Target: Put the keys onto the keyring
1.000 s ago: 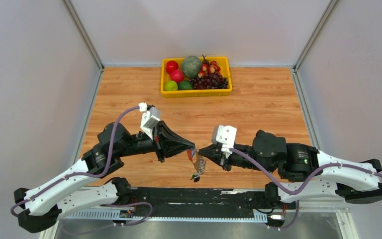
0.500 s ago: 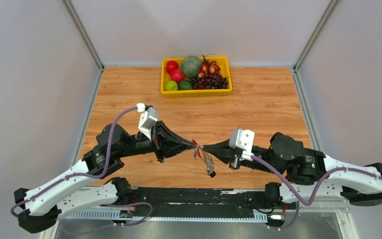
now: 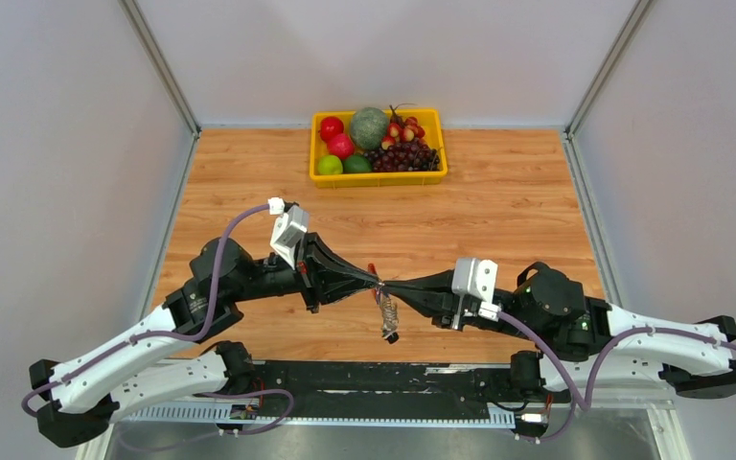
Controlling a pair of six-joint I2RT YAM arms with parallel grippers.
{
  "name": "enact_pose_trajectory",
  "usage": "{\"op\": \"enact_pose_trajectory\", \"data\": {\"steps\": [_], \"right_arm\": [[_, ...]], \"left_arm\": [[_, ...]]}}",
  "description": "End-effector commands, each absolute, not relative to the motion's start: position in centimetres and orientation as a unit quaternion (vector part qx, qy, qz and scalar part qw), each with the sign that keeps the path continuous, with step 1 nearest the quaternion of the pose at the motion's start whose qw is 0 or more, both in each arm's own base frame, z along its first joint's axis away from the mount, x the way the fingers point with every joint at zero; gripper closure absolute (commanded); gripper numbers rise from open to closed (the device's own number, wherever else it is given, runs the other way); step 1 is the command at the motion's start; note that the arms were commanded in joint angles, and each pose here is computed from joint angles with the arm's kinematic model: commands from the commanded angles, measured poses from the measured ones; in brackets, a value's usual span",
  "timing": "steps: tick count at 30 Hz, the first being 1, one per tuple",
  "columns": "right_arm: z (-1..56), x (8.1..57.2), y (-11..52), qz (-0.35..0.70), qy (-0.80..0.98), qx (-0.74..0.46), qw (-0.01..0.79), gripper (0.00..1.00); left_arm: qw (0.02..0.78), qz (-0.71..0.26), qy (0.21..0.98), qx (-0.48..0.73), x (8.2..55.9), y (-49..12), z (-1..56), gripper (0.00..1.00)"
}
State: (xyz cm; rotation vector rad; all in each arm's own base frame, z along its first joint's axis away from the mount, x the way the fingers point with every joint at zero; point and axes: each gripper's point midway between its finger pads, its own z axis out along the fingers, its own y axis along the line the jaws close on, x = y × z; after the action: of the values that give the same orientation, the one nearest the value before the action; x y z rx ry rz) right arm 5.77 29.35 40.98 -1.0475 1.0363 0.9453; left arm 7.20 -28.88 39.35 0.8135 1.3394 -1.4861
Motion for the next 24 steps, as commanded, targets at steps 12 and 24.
{"op": "enact_pose_trajectory", "data": {"steps": [12,24], "right_arm": [[46.1,5.0,29.1,0.463,0.378,-0.405,0.692,1.0],[46.2,4.7,27.9,0.488,0.387,-0.383,0.682,1.0]], "left_arm": [[0.479,-0.615,0.538,0.321,7.1,-28.4,39.9,0.78],[0.538,-0.606,0.504,0.301,6.5,-24.9,43.1,0.56]]}}
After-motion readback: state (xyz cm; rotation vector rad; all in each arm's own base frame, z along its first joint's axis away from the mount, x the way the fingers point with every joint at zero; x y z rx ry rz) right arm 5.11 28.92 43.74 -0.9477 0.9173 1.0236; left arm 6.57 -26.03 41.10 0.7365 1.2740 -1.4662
